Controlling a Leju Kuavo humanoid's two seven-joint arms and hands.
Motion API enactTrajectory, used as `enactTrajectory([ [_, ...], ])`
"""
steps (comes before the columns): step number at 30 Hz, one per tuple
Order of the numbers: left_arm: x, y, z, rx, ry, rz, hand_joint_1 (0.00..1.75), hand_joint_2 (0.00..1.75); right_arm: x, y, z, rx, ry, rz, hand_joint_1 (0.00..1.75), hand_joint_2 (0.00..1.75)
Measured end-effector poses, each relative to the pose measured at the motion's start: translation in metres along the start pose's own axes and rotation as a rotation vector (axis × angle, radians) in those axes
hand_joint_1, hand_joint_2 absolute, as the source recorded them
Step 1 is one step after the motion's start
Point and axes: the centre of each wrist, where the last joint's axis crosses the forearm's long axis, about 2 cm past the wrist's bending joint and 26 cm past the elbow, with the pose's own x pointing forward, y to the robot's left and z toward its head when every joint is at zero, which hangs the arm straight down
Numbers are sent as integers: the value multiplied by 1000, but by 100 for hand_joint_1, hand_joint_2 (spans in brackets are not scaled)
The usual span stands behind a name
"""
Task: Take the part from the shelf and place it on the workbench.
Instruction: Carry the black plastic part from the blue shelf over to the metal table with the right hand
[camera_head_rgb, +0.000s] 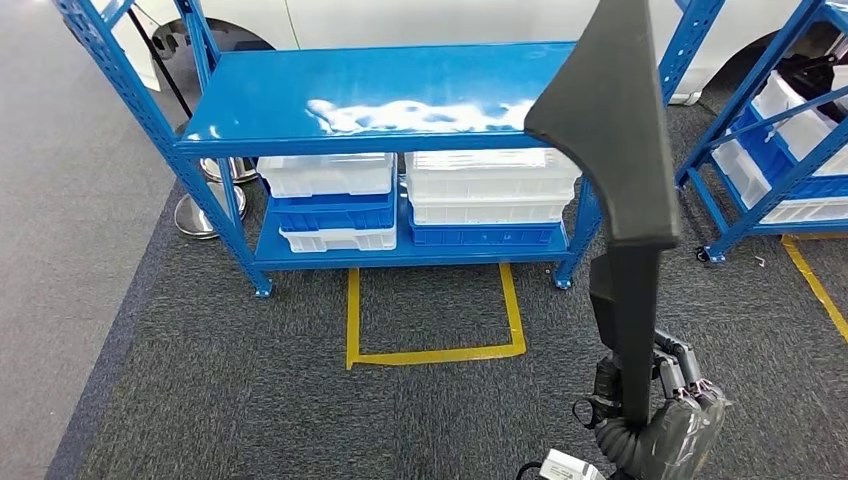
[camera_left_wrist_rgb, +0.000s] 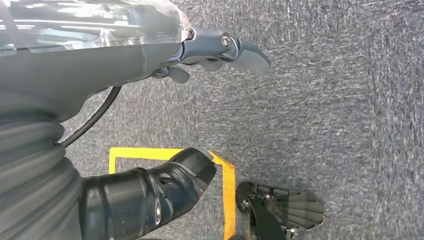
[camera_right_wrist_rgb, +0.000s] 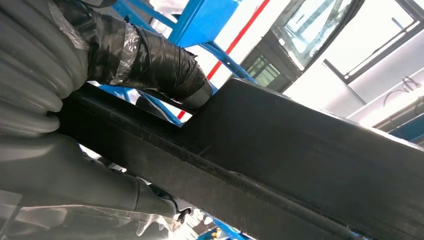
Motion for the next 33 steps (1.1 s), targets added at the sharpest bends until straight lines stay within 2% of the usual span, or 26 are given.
enactTrajectory([
  [33,-2,-3,2,-5,-4,1,0,175,-2,-5,6,7,35,-15,175,175],
])
